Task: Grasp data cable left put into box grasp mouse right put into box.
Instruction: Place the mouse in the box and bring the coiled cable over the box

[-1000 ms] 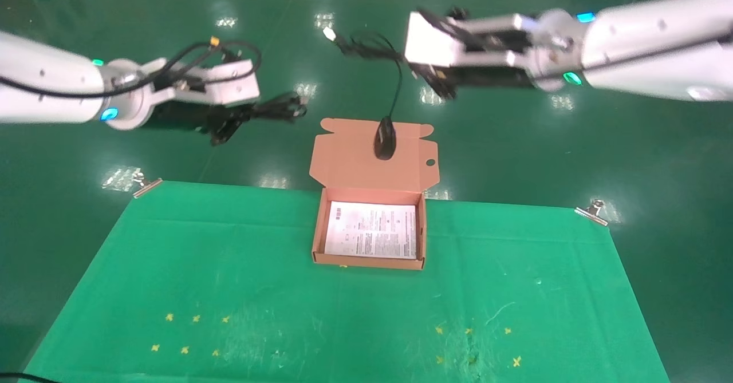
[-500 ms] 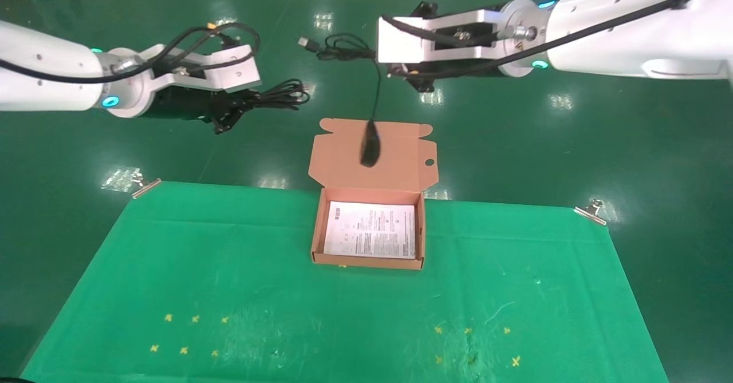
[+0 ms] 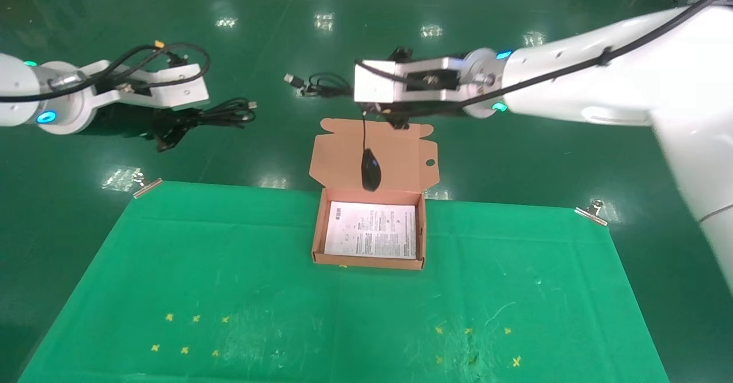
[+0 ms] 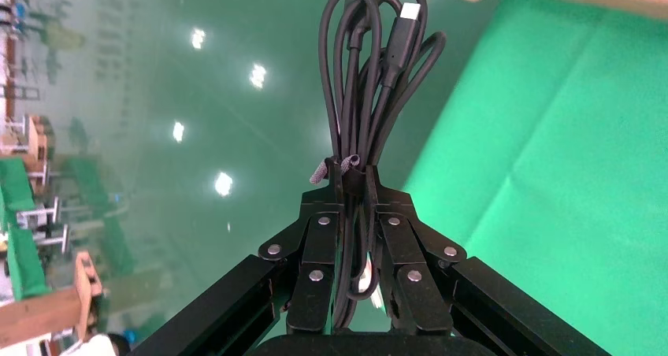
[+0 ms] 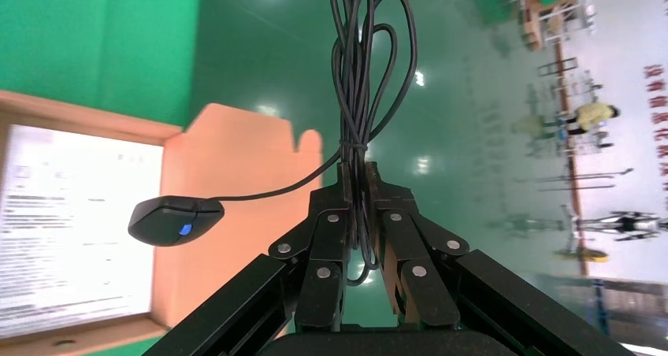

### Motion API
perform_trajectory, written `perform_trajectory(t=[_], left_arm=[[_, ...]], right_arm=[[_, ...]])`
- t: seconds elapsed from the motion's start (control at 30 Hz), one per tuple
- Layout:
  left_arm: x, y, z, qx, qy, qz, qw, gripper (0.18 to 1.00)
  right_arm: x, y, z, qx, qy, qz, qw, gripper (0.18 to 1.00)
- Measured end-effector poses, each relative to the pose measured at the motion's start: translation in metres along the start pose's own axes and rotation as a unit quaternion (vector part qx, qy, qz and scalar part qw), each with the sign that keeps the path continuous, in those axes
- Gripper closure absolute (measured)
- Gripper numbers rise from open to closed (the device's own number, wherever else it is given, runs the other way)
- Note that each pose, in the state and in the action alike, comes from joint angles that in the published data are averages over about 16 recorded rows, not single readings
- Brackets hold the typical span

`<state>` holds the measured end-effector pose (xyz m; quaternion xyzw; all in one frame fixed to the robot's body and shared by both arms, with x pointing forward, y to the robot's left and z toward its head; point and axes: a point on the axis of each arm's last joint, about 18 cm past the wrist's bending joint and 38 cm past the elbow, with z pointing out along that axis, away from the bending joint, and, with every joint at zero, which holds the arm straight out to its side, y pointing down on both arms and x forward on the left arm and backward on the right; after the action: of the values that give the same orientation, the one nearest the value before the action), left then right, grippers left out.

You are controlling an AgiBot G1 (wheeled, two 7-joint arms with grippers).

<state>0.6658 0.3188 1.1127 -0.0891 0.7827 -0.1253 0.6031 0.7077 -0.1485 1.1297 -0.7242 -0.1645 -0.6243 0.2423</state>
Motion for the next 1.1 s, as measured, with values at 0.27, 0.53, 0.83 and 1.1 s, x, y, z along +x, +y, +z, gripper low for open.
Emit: perform_trajectory(t=[0.27, 0.53, 0.83, 1.1], left_arm=[[0.004, 0.008, -0.009, -0.026, -0.001, 0.001, 0.9997, 0.957], [0.005, 0.008, -0.011, -0.031, -0.004, 0.0, 0.9995, 0.958], [0.006, 0.008, -0.012, -0.032, -0.004, 0.0, 0.9995, 0.958], [0.006, 0.008, -0.012, -0.032, -0.004, 0.001, 0.9995, 0.958]], right_arm=[[-0.032, 0.002, 0.019, 0.003, -0.024, 0.037, 0.999, 0.973], [-0.072, 0.014, 0.035, -0.015, -0.055, 0.084, 0.995, 0.973], [-0.111, 0.032, 0.045, -0.044, -0.087, 0.118, 0.988, 0.973], [-0.125, 0.035, 0.048, -0.053, -0.104, 0.119, 0.986, 0.972]])
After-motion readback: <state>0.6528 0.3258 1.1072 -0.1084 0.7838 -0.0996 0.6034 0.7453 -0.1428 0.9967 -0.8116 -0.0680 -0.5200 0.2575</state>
